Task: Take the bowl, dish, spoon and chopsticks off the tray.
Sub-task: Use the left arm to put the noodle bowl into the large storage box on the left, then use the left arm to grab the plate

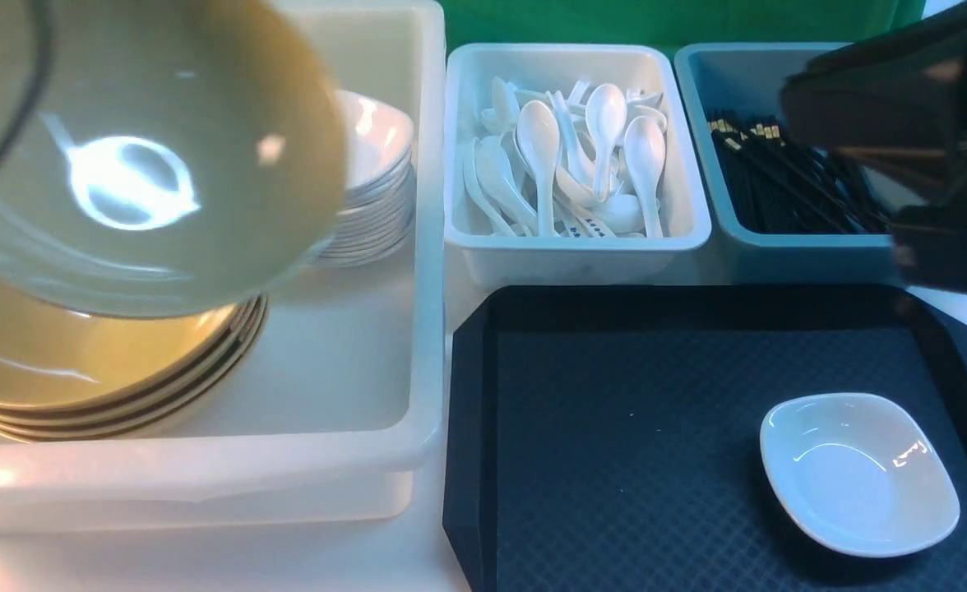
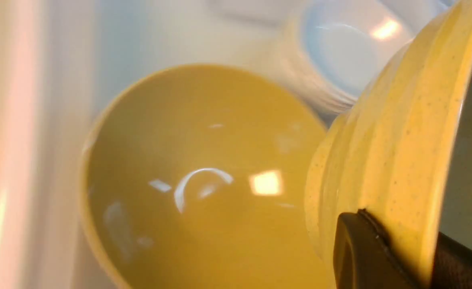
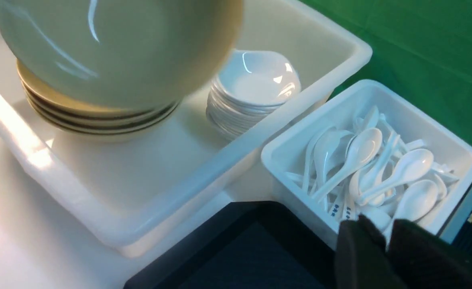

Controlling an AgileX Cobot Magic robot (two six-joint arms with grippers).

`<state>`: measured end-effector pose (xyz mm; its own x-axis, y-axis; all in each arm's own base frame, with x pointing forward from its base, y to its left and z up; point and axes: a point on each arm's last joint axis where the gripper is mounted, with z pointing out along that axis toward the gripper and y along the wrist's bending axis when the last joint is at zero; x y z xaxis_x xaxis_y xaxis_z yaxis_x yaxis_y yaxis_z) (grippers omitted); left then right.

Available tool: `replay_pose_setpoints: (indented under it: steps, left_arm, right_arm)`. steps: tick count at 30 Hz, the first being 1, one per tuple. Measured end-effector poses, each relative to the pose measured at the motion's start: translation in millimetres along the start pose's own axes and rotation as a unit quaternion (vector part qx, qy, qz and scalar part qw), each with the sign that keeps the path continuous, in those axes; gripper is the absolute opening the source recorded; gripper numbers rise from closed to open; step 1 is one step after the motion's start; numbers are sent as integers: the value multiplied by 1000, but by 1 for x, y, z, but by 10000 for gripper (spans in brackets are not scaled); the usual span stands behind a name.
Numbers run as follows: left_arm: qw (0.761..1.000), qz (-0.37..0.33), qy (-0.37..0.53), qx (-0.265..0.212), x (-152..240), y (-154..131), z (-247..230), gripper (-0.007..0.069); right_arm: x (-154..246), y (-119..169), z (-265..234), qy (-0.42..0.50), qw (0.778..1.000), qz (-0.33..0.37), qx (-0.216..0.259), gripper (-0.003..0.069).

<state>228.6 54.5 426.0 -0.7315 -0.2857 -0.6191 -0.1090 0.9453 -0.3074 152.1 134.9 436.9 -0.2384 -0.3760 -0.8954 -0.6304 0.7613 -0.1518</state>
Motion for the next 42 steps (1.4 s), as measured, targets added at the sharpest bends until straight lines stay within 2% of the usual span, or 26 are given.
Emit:
replay_pose_setpoints:
  steps: [2,5,12,14,16,20,24,27,30,31,33,34,35,38,39,40,42]
  left_arm:
    - [998,-64,-8,-26,8,32,6,6]
    - [994,-99,-1,-49,20,56,21,6]
    - [987,-142,26,-66,43,85,68,25]
    - [984,-157,39,-68,49,94,83,59]
    - [982,-166,51,-69,51,99,92,113]
    - [982,-160,69,-74,53,106,102,275]
    - [983,-144,74,-90,54,109,101,456]
    - [985,-131,71,-92,48,105,91,549]
    - [989,-108,47,-89,34,92,70,584]
    - [993,-79,20,-81,22,73,49,587]
    - [996,-48,1,-70,14,54,35,583]
    - [998,-23,-8,-57,10,38,27,578]
    - [999,34,-15,-19,8,2,17,564]
    - [989,132,16,69,24,-65,18,538]
    - [988,137,20,75,25,-69,18,537]
    - [976,180,55,112,40,-103,29,531]
    - [966,210,77,127,52,-128,40,529]
  right_arm:
    - [1,2,12,11,1000,-2,-2,142]
    - [2,4,19,21,1000,-4,-3,142]
    - [4,4,24,29,1000,-6,-4,143]
    - [5,4,24,35,999,-7,-3,146]
    - [6,4,24,42,999,-9,-3,149]
    - [8,4,24,51,999,-15,-2,150]
    - [9,4,24,60,998,-20,-2,151]
    - [11,4,23,67,998,-20,-1,151]
    - [13,4,23,77,997,-20,-1,151]
    - [14,4,24,88,996,-21,0,151]
    - [16,4,25,96,995,-21,0,151]
    - [17,4,26,104,994,-21,0,151]
    - [20,4,28,121,992,-24,3,151]
    - [28,0,30,168,985,-42,23,151]
    - [28,0,30,168,985,-42,23,151]
    - [34,-5,28,208,975,-58,51,151]
    - [40,-12,24,246,964,-62,81,151]
